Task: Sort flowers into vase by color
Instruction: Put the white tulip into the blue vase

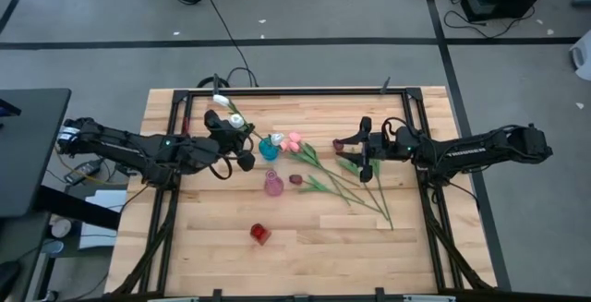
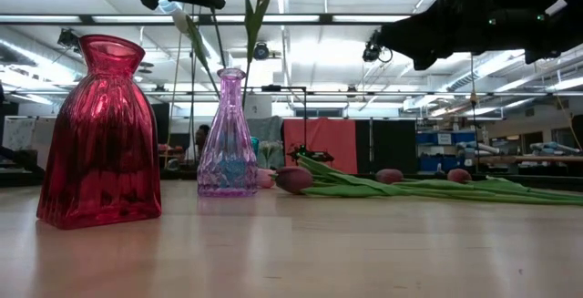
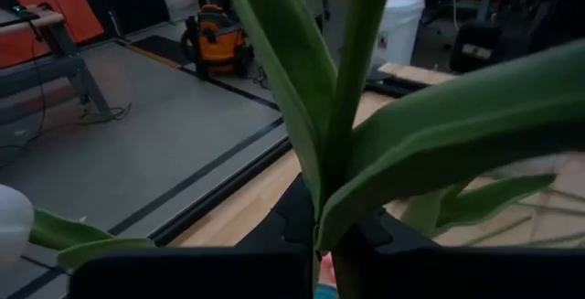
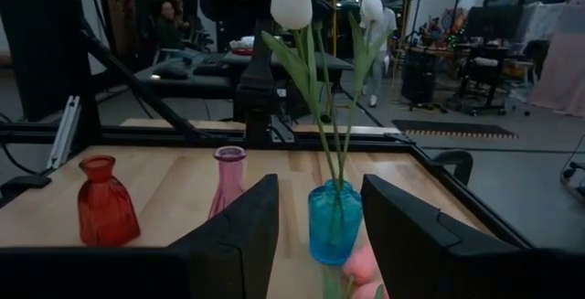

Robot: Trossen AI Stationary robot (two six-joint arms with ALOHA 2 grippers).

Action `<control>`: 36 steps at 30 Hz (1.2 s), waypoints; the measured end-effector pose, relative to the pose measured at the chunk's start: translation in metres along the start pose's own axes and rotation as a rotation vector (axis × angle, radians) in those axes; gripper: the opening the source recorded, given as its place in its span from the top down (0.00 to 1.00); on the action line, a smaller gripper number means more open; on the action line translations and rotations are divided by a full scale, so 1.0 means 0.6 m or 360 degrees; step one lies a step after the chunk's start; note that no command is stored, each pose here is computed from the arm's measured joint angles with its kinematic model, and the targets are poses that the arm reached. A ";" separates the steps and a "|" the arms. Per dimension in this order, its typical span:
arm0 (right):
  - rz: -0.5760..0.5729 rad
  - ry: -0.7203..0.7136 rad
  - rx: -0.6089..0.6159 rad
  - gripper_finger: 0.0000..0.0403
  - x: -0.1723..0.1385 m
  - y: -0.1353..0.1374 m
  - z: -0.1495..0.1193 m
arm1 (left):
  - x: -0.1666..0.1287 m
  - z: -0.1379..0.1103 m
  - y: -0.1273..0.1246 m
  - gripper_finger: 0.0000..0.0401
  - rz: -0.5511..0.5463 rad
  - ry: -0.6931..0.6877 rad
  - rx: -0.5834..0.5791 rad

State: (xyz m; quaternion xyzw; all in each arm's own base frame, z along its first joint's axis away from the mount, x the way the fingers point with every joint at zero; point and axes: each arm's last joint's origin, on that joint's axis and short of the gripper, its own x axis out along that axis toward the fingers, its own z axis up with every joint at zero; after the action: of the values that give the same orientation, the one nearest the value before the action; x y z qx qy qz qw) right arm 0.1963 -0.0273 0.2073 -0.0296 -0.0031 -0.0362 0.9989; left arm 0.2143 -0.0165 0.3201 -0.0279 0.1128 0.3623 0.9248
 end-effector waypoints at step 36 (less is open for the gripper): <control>-0.0036 0.0032 0.0008 0.59 -0.001 -0.008 -0.004 | 0.127 -0.064 -0.012 0.93 -0.0231 0.0464 0.0016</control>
State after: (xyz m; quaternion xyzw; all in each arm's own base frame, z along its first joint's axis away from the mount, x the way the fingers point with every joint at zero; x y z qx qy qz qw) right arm 0.1955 -0.0324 0.2055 -0.0269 0.0065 -0.0478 0.9985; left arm 0.2665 0.0238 0.2654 -0.0837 0.2454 0.2860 0.9225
